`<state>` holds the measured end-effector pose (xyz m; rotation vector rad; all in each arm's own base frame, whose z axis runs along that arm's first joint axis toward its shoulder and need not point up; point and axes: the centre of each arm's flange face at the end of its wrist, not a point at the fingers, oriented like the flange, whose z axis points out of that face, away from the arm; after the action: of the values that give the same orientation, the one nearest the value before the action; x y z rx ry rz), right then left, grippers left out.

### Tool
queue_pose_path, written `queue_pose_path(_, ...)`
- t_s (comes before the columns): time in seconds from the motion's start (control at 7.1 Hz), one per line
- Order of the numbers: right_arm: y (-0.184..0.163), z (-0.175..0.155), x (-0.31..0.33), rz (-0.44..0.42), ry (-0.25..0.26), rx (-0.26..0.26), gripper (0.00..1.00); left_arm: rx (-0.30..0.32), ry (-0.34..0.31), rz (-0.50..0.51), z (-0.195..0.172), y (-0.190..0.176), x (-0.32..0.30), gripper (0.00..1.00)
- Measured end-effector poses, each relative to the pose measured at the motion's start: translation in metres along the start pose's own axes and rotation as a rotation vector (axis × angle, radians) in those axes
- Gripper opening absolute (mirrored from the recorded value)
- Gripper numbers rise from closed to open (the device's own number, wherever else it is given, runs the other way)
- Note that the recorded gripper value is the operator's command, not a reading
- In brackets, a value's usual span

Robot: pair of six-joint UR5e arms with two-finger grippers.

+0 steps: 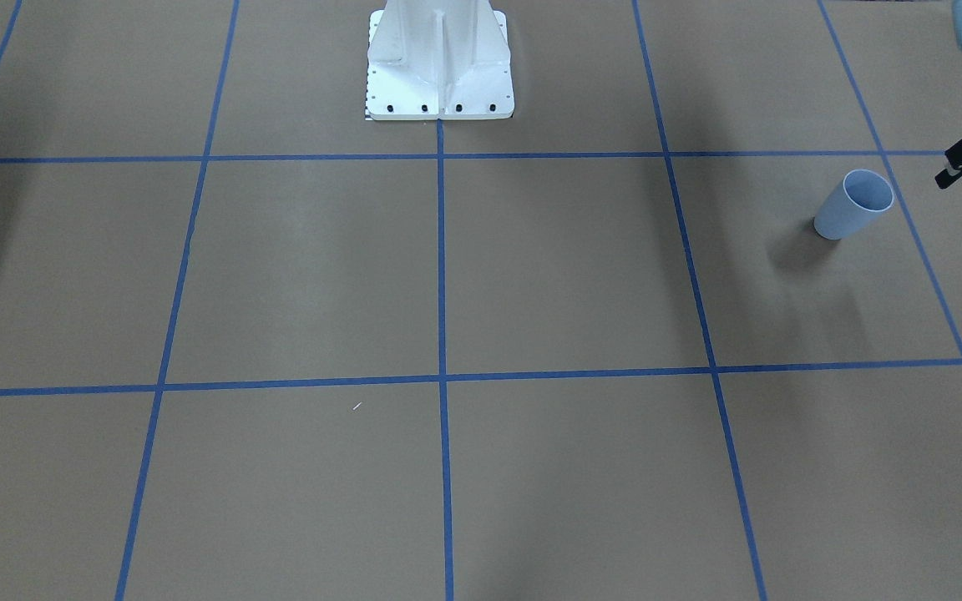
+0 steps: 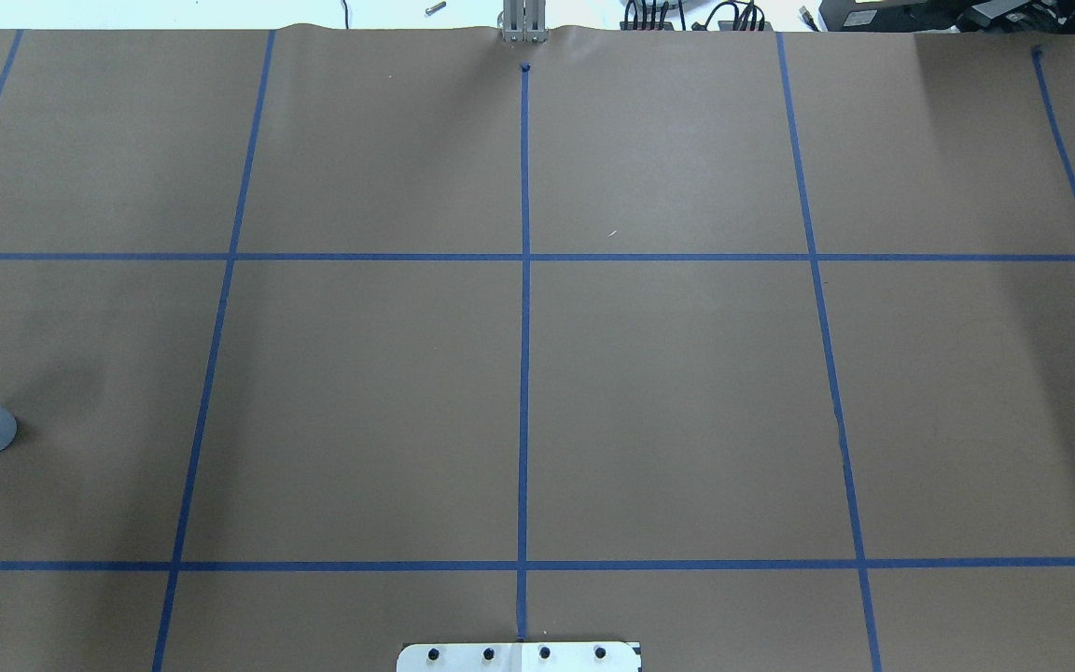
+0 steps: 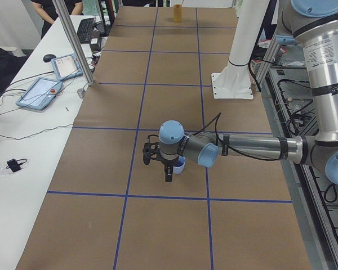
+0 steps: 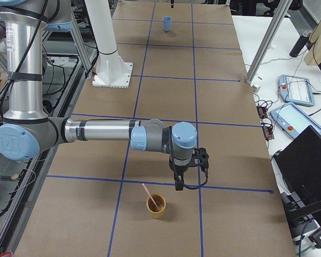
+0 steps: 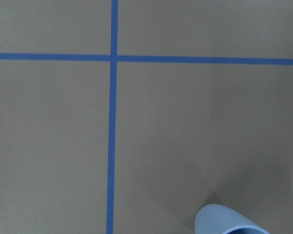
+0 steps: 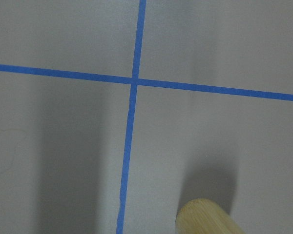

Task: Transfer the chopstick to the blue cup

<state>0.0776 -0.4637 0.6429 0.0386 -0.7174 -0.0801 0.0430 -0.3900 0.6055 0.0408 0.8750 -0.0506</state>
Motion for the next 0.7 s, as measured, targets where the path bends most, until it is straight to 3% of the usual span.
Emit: queue_pose_path(0.7, 0.001, 0.001, 0.001, 0.000, 0.000, -0.002, 1.00, -0.087, 0.005, 0.040, 0.041, 0.016, 0.024, 0.98)
